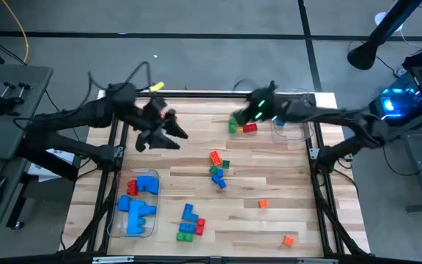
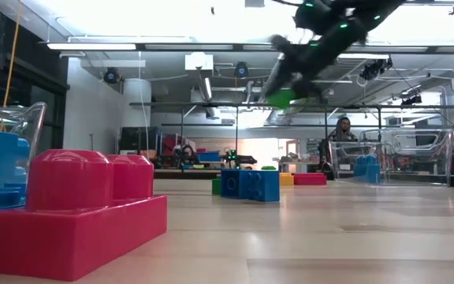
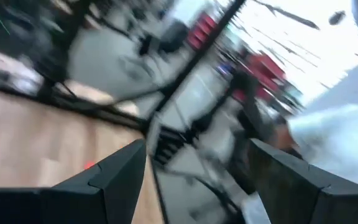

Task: Sort blocks by size
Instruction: Put the large green game piece into the bottom transparent bin, then put the large blue game piece into the bottom transparent bin

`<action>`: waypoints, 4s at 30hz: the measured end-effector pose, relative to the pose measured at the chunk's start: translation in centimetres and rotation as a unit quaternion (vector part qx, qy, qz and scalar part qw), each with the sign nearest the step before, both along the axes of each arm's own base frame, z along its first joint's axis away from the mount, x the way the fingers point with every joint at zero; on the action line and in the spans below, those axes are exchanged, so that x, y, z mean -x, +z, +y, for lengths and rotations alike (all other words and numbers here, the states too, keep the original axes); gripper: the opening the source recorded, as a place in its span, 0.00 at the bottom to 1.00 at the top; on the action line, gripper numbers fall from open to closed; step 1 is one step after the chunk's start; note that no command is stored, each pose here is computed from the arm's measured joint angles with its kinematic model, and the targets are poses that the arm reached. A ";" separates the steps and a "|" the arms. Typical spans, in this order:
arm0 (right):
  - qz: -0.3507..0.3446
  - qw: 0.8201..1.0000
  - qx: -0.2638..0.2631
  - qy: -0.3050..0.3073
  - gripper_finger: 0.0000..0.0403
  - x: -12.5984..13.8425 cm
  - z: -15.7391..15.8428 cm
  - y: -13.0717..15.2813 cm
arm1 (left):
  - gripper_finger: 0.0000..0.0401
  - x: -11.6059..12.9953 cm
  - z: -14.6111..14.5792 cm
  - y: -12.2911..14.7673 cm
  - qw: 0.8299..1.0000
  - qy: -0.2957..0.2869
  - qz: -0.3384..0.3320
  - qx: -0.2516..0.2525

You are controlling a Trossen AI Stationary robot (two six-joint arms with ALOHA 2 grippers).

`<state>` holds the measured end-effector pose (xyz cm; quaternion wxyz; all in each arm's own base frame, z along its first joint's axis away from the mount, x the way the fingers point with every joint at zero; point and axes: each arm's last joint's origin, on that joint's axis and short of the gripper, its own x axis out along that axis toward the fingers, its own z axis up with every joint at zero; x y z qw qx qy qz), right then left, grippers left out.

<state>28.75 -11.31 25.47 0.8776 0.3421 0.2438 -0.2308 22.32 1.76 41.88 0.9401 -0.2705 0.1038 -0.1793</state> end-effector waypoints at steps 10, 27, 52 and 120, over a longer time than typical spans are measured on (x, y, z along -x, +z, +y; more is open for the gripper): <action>-0.226 0.942 -0.011 0.248 0.32 -15.0 13.9 -5.3 | 0.66 3.0 0.8 1.9 0.967 0.249 -0.045 -0.031; -0.270 0.923 0.020 0.272 0.38 -30.6 20.5 -4.8 | 0.66 2.9 -0.5 1.5 0.980 0.195 -0.026 -0.023; 0.244 0.930 0.143 0.234 0.68 -16.3 -4.2 4.7 | 0.66 3.1 0.2 3.2 0.960 0.256 -0.113 -0.024; 0.402 0.872 -0.149 -0.234 0.33 13.9 -11.7 -8.2 | 0.66 0.2 5.2 0.1 0.946 0.320 -0.013 -0.040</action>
